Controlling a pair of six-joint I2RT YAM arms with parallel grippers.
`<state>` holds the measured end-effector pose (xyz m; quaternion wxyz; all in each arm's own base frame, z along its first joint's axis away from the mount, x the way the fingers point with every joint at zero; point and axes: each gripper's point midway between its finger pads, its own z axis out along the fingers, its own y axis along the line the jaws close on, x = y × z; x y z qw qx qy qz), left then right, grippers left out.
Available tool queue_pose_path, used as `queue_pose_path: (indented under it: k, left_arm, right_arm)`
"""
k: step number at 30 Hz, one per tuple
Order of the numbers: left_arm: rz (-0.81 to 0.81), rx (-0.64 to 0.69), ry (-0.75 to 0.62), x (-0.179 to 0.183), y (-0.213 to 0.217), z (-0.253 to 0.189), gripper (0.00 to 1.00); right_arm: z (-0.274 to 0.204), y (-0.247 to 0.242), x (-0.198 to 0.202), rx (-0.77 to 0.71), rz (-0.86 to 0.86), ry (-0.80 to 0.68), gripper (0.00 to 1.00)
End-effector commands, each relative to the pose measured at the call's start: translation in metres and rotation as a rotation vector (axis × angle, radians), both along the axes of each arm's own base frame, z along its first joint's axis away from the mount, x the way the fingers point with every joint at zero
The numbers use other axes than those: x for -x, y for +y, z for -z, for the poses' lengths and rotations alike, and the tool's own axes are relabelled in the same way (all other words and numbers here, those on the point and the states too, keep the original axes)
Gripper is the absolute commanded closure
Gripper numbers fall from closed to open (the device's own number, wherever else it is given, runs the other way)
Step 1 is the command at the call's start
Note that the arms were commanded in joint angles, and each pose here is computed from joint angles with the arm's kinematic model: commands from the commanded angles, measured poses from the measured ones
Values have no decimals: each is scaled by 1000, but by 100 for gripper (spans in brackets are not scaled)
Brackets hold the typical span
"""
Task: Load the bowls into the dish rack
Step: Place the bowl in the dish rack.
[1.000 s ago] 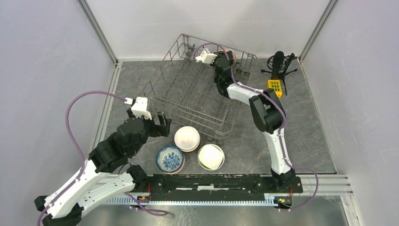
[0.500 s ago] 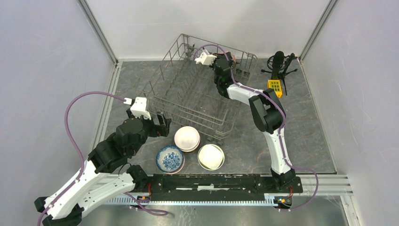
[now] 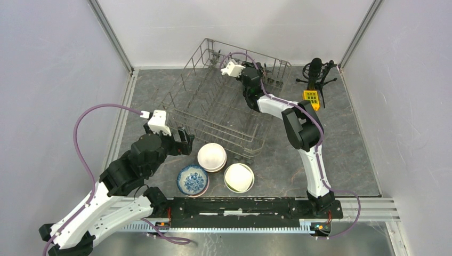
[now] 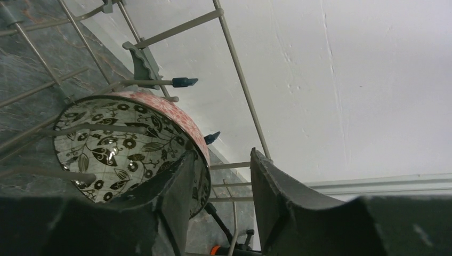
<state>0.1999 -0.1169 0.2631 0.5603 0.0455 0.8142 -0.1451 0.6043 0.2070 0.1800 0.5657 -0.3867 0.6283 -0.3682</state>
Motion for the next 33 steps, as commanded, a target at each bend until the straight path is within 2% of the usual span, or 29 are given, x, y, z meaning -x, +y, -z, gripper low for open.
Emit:
queue_pose_path:
  k: [1,7,14,25,33]
  left_arm:
    - [16,-12,-38,-3,0,-7,3]
    - [24,-7,-39,-3,-2,-8,3]
    - [33,-4,-36,-2,-3,-8,3]
    - [52,16,-46,1,-4,-11,0]
    - [62,30,-57,5,-3,-14,0]
  right_arm:
    - [-55,9,7,-147,-45,-102,49]
    - [-70,12,16,-255,-80,-102,36]
    - [-99,12,32,-382,-115,-107,29]
    - [-143,-13,92,-688,-102,-86,23]
    - [-149,-31,150,-929,-104,-36,21]
